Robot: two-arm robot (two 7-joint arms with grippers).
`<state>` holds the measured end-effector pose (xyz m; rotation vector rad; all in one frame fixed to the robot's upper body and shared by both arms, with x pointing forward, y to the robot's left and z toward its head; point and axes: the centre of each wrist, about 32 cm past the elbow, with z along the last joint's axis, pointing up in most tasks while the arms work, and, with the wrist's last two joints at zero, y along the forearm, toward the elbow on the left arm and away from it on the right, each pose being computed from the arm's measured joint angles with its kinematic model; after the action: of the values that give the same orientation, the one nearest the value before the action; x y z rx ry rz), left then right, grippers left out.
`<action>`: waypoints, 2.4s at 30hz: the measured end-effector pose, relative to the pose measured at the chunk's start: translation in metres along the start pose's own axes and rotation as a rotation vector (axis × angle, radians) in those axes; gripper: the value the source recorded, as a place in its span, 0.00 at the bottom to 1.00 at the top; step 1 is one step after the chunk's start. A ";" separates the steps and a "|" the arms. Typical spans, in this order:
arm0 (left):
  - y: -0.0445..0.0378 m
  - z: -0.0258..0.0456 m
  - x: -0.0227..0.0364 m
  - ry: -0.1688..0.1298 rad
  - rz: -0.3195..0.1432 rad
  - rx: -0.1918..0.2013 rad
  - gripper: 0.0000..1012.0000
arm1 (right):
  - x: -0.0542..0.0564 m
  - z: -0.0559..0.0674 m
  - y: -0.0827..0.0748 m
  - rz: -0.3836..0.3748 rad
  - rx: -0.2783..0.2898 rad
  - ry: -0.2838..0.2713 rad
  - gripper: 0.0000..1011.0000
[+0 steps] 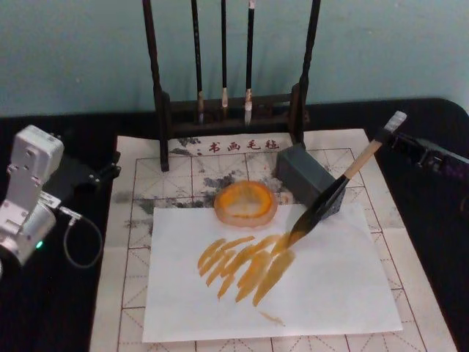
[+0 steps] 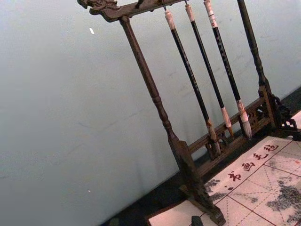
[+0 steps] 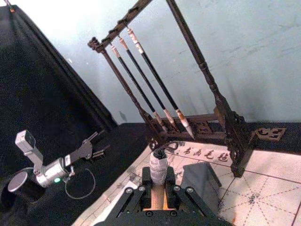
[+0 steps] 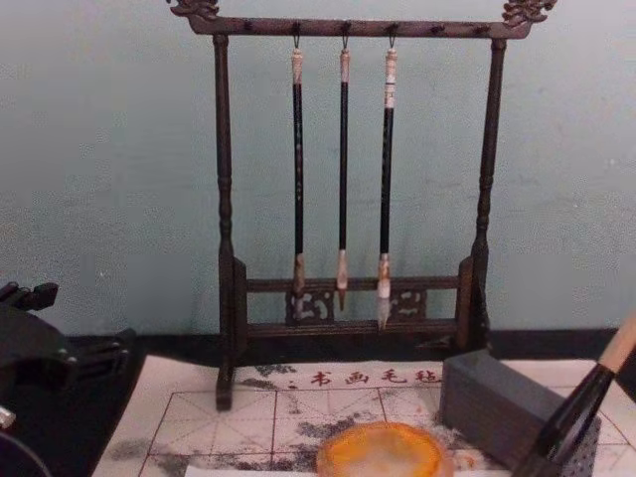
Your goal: Pick up the brush from the inkstone, write on the paper, then place the brush back to its original position.
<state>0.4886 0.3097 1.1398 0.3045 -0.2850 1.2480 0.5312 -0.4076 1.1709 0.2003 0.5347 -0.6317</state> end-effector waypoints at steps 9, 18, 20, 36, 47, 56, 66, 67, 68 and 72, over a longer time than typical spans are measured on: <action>0.0000 0.0000 0.0000 0.000 0.000 0.000 0.99 | -0.002 0.001 -0.001 0.004 -0.024 -0.036 0.19; 0.0000 0.0000 0.0000 0.000 0.000 0.000 0.99 | -0.005 0.001 -0.001 0.009 -0.039 -0.064 0.19; 0.0000 0.0000 0.0000 0.000 0.000 0.000 0.99 | -0.005 0.001 -0.001 0.009 -0.041 -0.071 0.19; 0.0000 0.0000 0.0000 0.000 0.000 0.000 0.99 | -0.004 0.002 -0.004 0.005 -0.041 -0.103 0.19; 0.0000 0.0000 0.0000 0.000 0.000 0.000 0.99 | -0.003 0.003 -0.007 -0.002 -0.042 -0.116 0.19; 0.0000 0.0000 0.0000 0.000 0.000 0.000 0.99 | -0.002 0.005 -0.010 -0.013 -0.037 -0.125 0.19; 0.0000 0.0000 0.0000 0.000 0.000 0.000 0.99 | -0.001 0.008 -0.012 -0.029 -0.028 -0.137 0.19; 0.0000 0.0000 0.0000 0.000 0.000 0.000 0.99 | -0.001 0.008 -0.012 -0.029 -0.028 -0.137 0.19; 0.0000 0.0000 0.0000 0.000 0.000 0.000 0.99 | -0.001 0.008 -0.013 -0.030 -0.027 -0.139 0.19; 0.0000 0.0000 0.0000 0.000 0.000 0.000 0.99 | -0.001 0.009 -0.013 -0.033 -0.025 -0.143 0.19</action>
<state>0.4886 0.3097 1.1398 0.3045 -0.2850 1.2480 0.5259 -0.4203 1.1787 0.1215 0.4091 -0.6657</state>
